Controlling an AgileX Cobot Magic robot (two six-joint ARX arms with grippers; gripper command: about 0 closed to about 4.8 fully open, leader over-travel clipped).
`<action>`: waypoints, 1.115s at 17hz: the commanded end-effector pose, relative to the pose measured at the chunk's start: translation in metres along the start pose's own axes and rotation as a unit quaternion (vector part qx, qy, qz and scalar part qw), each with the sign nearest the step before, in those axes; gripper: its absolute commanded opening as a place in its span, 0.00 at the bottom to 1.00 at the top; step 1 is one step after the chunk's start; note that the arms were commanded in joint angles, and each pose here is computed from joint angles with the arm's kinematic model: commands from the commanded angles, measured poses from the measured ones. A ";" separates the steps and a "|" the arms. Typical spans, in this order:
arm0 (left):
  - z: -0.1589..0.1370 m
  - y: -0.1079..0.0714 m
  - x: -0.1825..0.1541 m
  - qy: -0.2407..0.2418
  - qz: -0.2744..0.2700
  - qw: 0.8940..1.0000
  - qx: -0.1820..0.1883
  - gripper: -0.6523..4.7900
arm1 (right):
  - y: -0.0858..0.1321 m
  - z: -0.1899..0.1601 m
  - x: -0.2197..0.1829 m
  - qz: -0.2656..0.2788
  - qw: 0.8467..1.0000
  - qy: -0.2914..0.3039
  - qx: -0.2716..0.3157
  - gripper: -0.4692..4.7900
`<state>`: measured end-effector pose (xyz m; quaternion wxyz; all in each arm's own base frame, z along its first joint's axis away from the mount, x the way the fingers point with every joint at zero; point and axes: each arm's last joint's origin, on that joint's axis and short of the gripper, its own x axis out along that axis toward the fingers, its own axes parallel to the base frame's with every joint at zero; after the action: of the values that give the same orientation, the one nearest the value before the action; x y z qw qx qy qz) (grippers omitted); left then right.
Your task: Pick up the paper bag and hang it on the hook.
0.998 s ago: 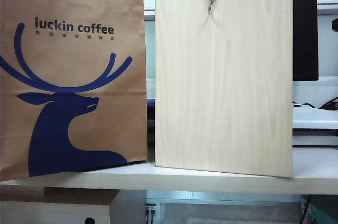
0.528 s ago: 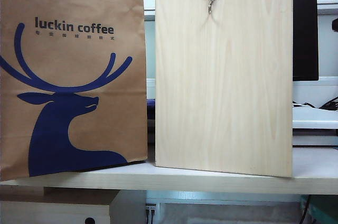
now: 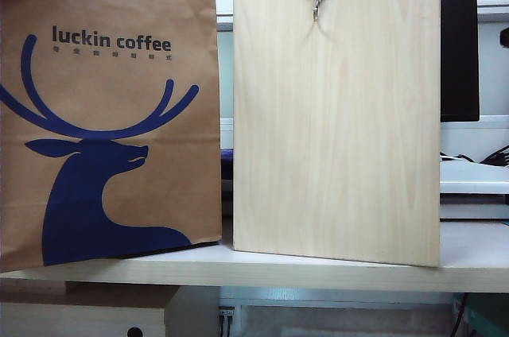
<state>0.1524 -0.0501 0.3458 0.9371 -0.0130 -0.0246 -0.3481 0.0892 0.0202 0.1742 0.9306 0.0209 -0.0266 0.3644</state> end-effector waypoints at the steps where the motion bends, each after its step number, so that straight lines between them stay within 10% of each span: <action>1: 0.002 -0.001 0.003 -0.005 0.093 0.995 0.027 0.83 | 0.000 -0.001 0.000 0.002 1.000 -0.003 -0.001 0.09; 11: -0.017 0.015 0.038 0.023 0.111 0.994 0.007 0.77 | 0.000 -0.001 0.000 0.001 1.000 -0.003 -0.001 0.09; 19: -0.013 0.015 0.039 -0.002 0.106 0.994 -0.005 0.11 | 0.000 -0.001 0.000 0.001 1.000 -0.003 -0.001 0.09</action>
<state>0.1930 -0.0643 0.3317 0.9701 -0.0110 -0.0157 -0.2419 0.0892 0.0202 0.1742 0.9307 0.0210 -0.0267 0.3642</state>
